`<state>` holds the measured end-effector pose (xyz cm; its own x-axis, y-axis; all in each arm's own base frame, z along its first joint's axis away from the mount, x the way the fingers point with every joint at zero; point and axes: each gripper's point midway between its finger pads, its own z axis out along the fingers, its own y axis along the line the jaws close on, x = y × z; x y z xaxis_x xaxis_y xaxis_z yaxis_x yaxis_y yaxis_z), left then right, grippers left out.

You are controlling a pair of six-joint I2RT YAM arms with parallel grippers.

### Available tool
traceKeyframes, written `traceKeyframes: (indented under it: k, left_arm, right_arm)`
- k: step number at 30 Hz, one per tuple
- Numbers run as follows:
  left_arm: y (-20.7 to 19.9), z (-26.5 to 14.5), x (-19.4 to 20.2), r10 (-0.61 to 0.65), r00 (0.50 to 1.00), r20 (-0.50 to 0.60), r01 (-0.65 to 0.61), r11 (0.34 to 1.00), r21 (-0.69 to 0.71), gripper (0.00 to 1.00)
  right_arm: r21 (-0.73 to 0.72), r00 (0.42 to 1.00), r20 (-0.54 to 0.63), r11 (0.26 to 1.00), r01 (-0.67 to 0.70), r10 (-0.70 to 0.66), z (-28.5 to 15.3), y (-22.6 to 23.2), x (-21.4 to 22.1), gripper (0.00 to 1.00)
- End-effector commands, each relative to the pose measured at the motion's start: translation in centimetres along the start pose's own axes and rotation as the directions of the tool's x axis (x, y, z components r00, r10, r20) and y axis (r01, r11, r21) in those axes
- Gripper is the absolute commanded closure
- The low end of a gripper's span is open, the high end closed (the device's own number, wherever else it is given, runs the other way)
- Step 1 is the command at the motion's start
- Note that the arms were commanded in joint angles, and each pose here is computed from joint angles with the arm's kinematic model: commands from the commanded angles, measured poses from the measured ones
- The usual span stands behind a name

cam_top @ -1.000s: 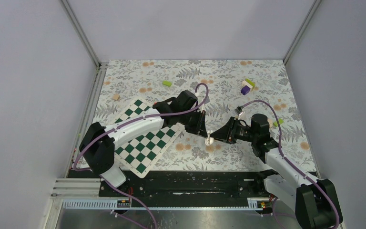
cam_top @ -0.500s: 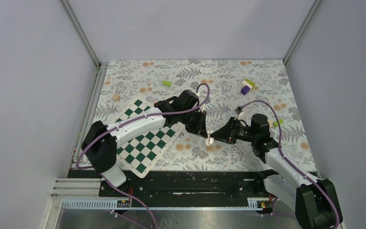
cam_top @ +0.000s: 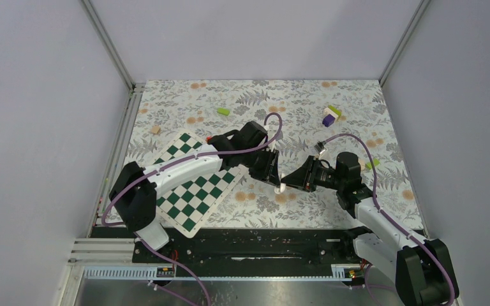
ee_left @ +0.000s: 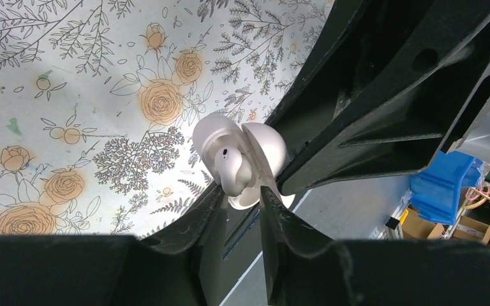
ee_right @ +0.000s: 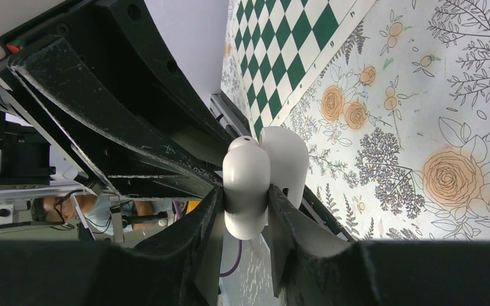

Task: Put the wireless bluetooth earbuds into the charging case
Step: Insert the left earbud into the left side groove of the charging case, then pick up the right earbud from the center of the board.

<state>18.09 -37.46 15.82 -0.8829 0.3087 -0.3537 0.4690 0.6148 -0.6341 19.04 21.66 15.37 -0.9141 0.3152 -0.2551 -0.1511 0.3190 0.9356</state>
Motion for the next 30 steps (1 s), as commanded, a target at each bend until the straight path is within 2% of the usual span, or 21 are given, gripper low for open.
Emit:
traceKeyframes:
  k: [1, 12, 30]
  left_arm:
    - [-1.8, -1.1, -1.6, 0.036, 0.998, 0.059, -0.038, 0.999, 0.037, 0.74]
    - [-1.8, -1.8, -2.1, 0.048, 0.994, 0.097, -0.049, 0.999, 0.012, 0.7]
    - [-2.4, -2.9, -2.5, 0.064, 0.989, 0.131, -0.067, 0.998, 0.015, 0.7]
  right_arm:
    - [-0.047, 0.999, 0.0, 0.998, 0.045, -0.045, 0.1, 1.3, -0.2, 1.0]
    - [-0.049, 0.999, 0.001, 0.998, 0.045, -0.045, 0.0, 1.3, -0.2, 1.0]
    - [-0.051, 0.999, 0.004, 0.998, 0.045, -0.045, 0.1, 1.5, -0.4, 1.0]
